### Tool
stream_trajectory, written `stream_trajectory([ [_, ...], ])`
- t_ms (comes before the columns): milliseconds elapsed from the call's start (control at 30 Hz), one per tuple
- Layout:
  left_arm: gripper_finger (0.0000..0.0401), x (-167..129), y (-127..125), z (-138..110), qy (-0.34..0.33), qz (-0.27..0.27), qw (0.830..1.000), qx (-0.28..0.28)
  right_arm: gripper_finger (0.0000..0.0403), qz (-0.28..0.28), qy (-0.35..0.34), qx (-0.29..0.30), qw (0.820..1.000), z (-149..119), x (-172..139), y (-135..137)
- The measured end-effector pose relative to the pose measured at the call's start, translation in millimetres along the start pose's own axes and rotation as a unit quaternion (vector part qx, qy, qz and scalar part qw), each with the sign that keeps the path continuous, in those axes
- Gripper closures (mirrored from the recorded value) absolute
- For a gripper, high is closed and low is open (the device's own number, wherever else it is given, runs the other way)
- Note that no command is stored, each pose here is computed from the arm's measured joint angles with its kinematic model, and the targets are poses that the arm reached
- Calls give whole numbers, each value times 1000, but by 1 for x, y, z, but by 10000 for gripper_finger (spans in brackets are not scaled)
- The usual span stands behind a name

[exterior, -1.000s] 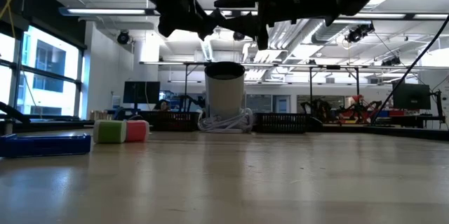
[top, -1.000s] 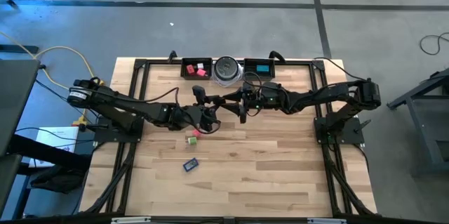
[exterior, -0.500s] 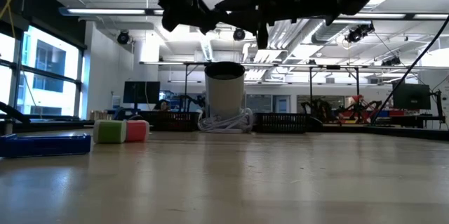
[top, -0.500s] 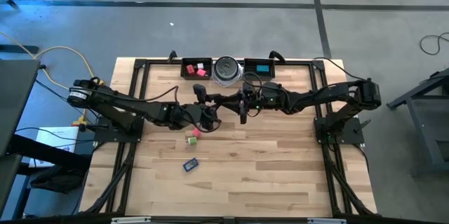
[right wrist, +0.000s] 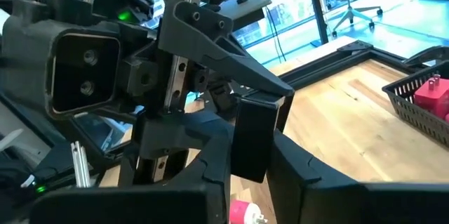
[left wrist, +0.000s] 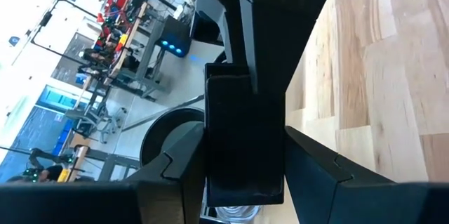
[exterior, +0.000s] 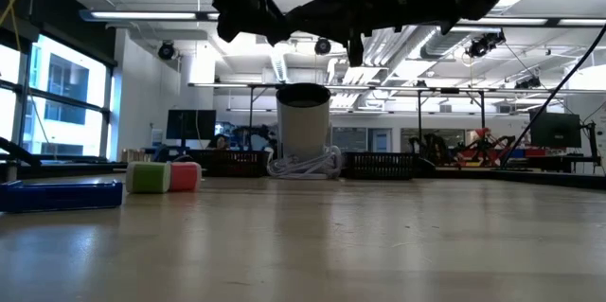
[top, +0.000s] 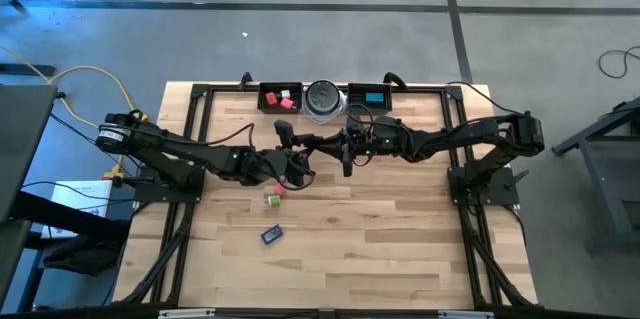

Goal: Pick & Place Office items
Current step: Put the black digital clock into the right black basket

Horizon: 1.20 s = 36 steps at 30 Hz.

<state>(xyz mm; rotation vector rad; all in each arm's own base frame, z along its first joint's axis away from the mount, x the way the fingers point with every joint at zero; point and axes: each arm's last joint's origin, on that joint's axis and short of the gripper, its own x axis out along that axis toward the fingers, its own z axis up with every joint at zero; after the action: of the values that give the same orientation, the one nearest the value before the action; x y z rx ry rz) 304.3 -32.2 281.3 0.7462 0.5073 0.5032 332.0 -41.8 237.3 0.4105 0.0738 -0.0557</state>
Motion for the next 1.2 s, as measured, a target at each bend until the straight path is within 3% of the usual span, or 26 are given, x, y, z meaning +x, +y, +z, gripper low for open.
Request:
stream_trajectory([
  [233,214,0,0,4,-25,-16,999,-30,359,17,4,-32,999,0,0,1],
  [500,215,-5,-2,8,-39,-17,998,-36,359,19,6,-41,999,-1,0,1],
  [733,215,-17,-7,12,-13,32,999,-40,359,6,11,-52,999,-1,0,-2],
  [933,214,-46,-5,19,-16,54,996,-67,359,-1,18,-53,998,0,-1,-11],
  [1033,214,-64,7,15,-17,46,994,-101,359,15,23,-65,998,0,-1,-10],
  [1200,214,-84,43,-5,-28,-10,976,-217,359,44,25,-103,993,0,-2,2],
])
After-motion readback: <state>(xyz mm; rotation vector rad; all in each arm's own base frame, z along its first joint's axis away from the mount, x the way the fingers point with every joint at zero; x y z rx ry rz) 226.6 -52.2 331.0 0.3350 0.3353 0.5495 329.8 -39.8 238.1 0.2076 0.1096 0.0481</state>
